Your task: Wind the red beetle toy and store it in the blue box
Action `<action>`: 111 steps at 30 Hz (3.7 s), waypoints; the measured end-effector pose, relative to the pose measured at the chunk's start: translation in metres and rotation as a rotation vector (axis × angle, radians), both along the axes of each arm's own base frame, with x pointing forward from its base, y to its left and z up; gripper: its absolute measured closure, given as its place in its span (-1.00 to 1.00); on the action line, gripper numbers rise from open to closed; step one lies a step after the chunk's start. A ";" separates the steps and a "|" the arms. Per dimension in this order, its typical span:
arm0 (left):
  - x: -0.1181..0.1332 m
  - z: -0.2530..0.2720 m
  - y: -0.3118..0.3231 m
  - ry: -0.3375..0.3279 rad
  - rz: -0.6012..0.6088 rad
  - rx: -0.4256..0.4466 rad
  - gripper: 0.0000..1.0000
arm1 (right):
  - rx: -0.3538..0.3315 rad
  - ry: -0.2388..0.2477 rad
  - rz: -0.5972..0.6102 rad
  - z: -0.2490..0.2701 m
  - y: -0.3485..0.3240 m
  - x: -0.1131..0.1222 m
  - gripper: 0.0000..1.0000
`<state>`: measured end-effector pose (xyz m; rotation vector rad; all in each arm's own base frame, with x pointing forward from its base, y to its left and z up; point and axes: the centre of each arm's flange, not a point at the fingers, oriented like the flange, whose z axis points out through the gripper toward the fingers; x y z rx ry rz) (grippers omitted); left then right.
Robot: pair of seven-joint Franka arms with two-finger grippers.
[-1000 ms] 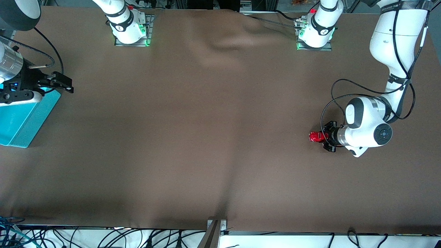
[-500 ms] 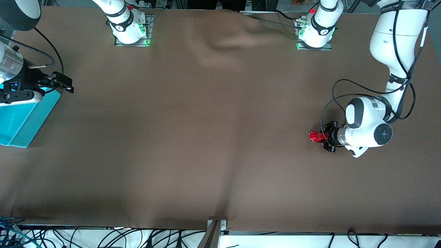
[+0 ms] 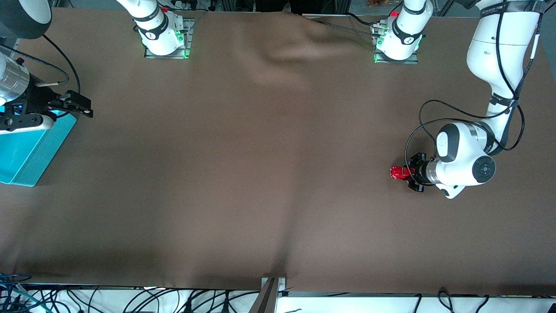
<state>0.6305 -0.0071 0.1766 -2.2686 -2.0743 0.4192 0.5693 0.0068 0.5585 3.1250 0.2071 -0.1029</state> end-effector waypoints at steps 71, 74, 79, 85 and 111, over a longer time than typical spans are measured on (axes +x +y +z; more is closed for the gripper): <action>0.042 0.307 0.007 -0.309 -1.058 -0.096 -1.00 | 0.000 0.000 0.000 0.000 0.000 0.000 -1.00; 0.043 0.322 0.008 -0.321 -1.092 -0.088 -1.00 | 0.000 0.000 0.000 0.000 0.000 0.000 -1.00; 0.044 0.342 0.007 -0.339 -1.143 -0.082 -1.00 | 0.000 0.000 0.000 0.000 0.000 0.000 -1.00; 0.044 0.352 0.005 -0.358 -1.240 -0.086 -1.00 | 0.000 0.000 0.000 0.000 0.000 0.000 -1.00; 0.037 0.382 0.014 -0.377 -1.371 -0.042 -1.00 | 0.002 -0.006 0.007 0.003 0.004 0.000 -1.00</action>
